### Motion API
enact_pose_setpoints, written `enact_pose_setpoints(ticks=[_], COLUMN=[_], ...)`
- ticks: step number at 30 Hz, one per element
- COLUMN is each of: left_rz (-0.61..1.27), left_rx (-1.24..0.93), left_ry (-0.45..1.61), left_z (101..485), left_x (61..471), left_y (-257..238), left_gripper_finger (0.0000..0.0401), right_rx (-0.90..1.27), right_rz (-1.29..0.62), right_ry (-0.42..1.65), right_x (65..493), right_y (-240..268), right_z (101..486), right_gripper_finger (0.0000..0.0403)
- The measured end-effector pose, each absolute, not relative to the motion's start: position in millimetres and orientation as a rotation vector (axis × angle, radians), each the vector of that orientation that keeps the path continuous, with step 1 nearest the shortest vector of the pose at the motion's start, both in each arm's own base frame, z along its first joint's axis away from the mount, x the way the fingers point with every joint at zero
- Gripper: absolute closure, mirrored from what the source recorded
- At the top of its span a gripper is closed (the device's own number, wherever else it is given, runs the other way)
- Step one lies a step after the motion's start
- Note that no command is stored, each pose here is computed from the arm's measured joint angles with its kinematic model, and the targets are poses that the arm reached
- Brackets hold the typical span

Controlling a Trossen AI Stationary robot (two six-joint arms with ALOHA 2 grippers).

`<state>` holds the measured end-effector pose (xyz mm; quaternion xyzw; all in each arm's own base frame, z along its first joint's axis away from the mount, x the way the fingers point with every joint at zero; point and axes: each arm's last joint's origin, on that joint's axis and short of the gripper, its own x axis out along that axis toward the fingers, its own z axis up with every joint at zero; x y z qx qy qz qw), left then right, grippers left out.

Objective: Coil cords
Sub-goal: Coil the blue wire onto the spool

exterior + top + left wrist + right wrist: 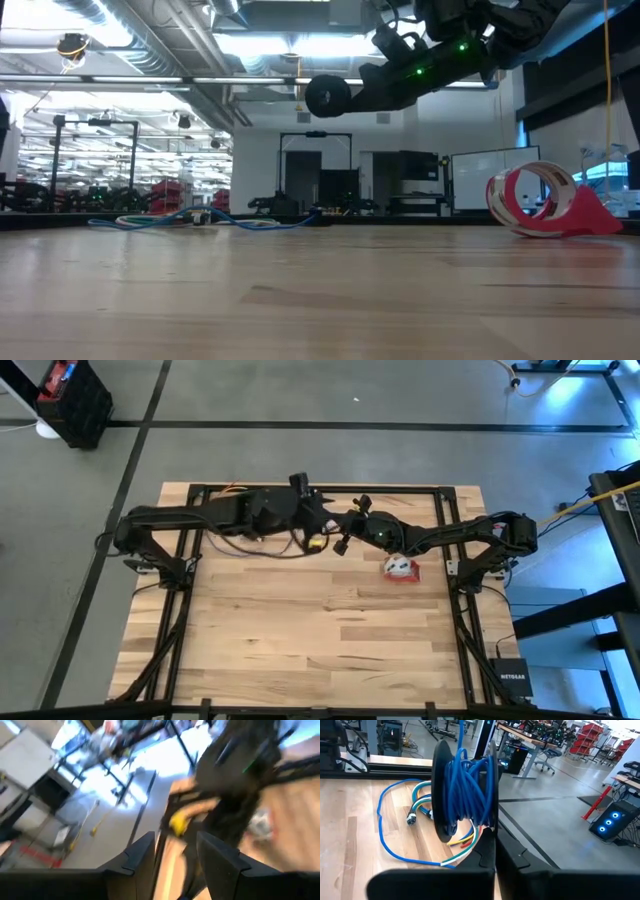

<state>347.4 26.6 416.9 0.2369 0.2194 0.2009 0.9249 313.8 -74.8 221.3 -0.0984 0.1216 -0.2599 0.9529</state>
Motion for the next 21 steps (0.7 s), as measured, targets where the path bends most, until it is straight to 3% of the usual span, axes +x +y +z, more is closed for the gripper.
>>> enact_pose_setpoints(ticks=[4,10,16,21], left_rz=[0.369,0.389,0.441,0.477], left_rx=[0.488,0.528,0.537,0.467], left_ry=[0.389,0.475,0.711,0.85], left_z=[445.1,457.6,436.5,396.3], left_x=[338.6,321.6,306.6,302.6], left_y=[8.4,-14.2,-17.7,-12.5], left_gripper_finger=[0.0259,0.0258,0.0258,0.0258], right_rx=[-0.2,-0.2,-0.2,-0.2], right_rz=[-0.528,-0.528,-0.527,-0.527], right_ry=[0.251,0.252,0.252,0.251], right_x=[313.8,313.8,313.8,313.8], right_y=[-74.8,-74.8,-74.8,-74.8], right_z=[220.9,220.8,220.8,220.8], right_gripper_finger=[0.0402,0.0402,0.0402,0.0402])
